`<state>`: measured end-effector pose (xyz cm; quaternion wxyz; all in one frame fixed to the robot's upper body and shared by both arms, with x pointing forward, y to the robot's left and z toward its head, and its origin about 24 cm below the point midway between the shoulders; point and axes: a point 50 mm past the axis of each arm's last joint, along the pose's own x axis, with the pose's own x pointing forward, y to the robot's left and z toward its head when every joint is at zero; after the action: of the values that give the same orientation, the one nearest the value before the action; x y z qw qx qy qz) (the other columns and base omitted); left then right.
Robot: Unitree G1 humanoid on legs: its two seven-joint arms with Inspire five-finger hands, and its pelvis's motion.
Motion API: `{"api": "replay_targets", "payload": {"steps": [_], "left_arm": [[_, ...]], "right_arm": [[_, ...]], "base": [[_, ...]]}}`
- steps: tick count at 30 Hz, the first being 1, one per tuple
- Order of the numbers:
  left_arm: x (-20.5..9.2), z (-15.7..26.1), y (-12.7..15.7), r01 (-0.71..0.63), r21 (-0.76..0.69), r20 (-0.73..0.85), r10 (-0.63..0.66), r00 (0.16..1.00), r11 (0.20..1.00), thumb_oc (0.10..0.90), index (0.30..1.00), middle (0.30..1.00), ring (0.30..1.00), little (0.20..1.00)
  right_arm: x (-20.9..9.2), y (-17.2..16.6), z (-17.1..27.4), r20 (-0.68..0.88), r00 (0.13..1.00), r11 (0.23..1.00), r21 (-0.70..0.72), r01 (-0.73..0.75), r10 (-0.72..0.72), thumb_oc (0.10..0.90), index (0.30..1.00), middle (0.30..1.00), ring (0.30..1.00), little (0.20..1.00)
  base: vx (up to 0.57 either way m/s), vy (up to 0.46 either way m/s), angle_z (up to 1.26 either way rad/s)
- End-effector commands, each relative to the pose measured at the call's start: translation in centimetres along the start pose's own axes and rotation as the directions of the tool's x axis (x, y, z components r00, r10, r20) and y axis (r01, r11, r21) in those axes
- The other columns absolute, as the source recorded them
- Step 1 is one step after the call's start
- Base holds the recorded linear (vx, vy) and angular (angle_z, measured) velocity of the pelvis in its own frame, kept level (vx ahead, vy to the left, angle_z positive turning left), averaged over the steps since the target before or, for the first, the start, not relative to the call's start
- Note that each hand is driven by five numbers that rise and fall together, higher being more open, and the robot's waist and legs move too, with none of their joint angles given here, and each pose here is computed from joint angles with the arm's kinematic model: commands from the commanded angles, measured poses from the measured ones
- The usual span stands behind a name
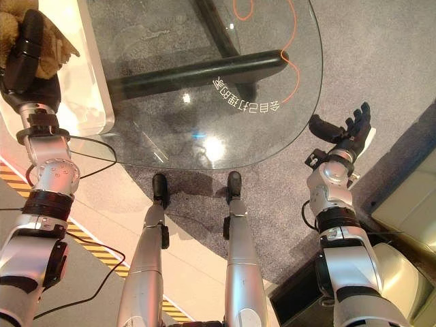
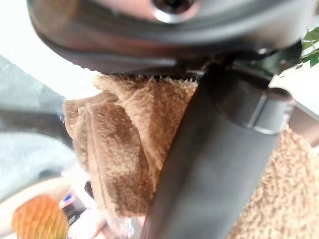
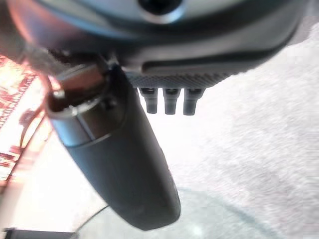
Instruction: Wipe the table with a cloth and put it in the basket.
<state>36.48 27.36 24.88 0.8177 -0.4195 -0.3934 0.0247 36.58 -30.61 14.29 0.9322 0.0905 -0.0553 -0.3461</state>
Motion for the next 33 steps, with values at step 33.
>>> {"api": "replay_targets", "payload": {"steps": [33], "left_arm": [[6.3, 7.9, -0.8, -0.444, 0.555, 0.275, 0.349, 0.896, 0.703, 0.1, 0.3, 0.3, 0.3, 0.2]], "right_arm": [[0.6, -5.1, -2.7, -0.072, 0.997, 0.984, -0.175, -0.029, 0.016, 0.8, 0.9, 0.9, 0.9, 0.9]], "base": [[0.0, 0.002, 0.0]]}}
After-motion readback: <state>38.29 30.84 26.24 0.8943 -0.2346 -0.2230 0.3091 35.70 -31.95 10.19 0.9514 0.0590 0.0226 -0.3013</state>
